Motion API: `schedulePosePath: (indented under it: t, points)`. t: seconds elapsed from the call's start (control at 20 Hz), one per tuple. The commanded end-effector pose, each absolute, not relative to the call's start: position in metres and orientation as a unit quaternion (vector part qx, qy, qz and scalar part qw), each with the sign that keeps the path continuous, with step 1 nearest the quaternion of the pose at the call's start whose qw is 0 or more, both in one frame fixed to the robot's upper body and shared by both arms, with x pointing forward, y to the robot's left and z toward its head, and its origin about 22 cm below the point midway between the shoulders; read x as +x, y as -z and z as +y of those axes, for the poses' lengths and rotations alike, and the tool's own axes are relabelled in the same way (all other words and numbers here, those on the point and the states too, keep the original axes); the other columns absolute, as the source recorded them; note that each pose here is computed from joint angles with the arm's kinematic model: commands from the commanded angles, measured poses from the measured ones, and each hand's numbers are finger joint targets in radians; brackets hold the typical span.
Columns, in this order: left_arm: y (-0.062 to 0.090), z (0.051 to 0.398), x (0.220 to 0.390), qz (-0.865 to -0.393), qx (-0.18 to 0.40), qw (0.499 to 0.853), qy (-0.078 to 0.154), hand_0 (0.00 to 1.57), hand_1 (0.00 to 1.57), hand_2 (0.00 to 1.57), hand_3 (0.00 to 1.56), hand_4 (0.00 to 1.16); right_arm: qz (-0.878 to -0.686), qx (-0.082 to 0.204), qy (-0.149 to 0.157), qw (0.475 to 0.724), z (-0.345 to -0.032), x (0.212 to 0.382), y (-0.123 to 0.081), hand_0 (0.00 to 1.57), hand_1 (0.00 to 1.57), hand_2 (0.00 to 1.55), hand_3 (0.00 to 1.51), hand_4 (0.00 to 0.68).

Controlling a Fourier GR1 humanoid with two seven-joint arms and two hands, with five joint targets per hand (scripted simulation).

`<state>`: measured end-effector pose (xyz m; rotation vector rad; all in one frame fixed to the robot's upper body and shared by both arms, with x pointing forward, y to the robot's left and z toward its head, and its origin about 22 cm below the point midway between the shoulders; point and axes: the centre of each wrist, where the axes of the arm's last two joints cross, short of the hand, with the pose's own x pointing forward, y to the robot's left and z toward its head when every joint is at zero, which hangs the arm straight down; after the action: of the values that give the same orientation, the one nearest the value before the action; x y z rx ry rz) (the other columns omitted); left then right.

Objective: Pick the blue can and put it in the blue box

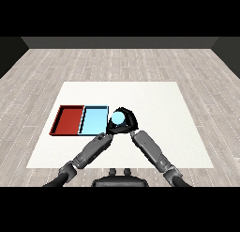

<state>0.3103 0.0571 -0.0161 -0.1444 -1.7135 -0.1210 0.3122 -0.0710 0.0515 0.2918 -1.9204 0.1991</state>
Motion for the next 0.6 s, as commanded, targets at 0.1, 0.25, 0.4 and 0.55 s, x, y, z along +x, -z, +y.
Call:
schedulePosePath:
  t: [0.1, 0.25, 0.4, 0.55]
  points:
    - [0.014, 0.048, 0.321, -0.746, -0.022, 0.663, 0.05, 1.57, 1.57, 1.56, 1.46, 1.13, -0.809, 0.159, -0.083, 0.56, -0.067, 0.315, -0.05, 1.42, 1.42, 1.46, 1.37, 0.529]
    - [0.012, 0.061, 0.316, -0.751, -0.015, 0.658, 0.051, 1.57, 1.57, 1.55, 1.46, 1.14, -0.815, 0.146, -0.085, 0.554, -0.059, 0.303, -0.049, 1.42, 1.42, 1.46, 1.38, 0.531]
    - [0.018, 0.052, 0.315, -0.754, -0.006, 0.655, 0.043, 1.57, 1.57, 1.56, 1.47, 1.14, -0.811, 0.144, -0.082, 0.561, -0.064, 0.304, -0.036, 1.43, 1.43, 1.46, 1.38, 0.528]
    - [0.001, 0.051, 0.323, -0.762, -0.013, 0.646, 0.047, 1.57, 1.57, 1.56, 1.47, 1.14, -0.81, 0.148, -0.065, 0.564, -0.05, 0.314, -0.07, 1.33, 1.33, 1.4, 1.3, 0.496]
